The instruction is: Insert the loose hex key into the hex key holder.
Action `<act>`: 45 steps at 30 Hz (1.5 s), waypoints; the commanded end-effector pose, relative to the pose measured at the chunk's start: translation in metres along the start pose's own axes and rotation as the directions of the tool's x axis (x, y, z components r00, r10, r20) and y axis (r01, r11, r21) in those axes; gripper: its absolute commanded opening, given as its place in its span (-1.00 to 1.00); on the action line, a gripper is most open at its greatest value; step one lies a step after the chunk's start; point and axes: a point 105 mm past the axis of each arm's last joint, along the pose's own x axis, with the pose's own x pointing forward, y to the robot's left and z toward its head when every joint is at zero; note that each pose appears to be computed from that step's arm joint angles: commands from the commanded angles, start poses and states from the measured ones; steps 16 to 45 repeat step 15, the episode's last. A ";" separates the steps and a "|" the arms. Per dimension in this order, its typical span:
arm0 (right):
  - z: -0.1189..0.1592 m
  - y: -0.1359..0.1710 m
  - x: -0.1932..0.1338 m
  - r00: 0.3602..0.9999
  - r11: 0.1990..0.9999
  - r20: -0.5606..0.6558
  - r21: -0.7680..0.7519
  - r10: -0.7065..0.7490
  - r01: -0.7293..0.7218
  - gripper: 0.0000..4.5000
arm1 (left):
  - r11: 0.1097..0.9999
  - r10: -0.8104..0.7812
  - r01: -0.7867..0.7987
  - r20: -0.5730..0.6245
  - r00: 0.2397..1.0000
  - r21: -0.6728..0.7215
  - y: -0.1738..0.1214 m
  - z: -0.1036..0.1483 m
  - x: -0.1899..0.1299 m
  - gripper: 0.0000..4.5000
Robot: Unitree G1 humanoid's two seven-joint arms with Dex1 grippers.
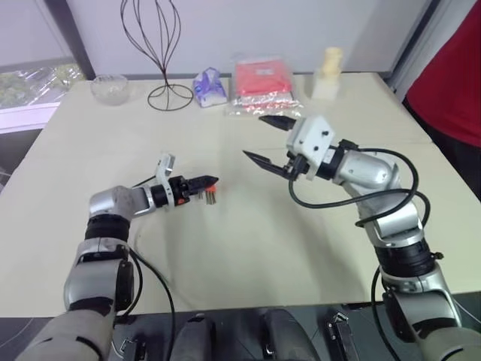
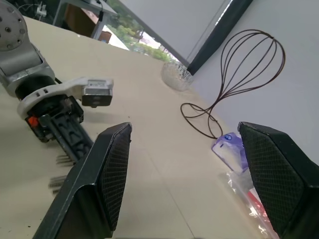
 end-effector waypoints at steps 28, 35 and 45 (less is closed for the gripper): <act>-0.020 -0.003 -0.029 0.987 0.989 -0.080 0.025 -0.142 0.145 0.57 | 0.635 0.198 -0.447 0.426 0.883 0.630 -0.038 0.058 -0.099 0.98; -0.020 -0.003 -0.029 0.987 0.989 -0.080 0.025 -0.142 0.145 0.57 | 0.635 0.198 -0.447 0.426 0.883 0.630 -0.038 0.058 -0.099 0.98; -0.020 -0.003 -0.029 0.987 0.989 -0.080 0.025 -0.142 0.145 0.57 | 0.635 0.198 -0.447 0.426 0.883 0.630 -0.038 0.058 -0.099 0.98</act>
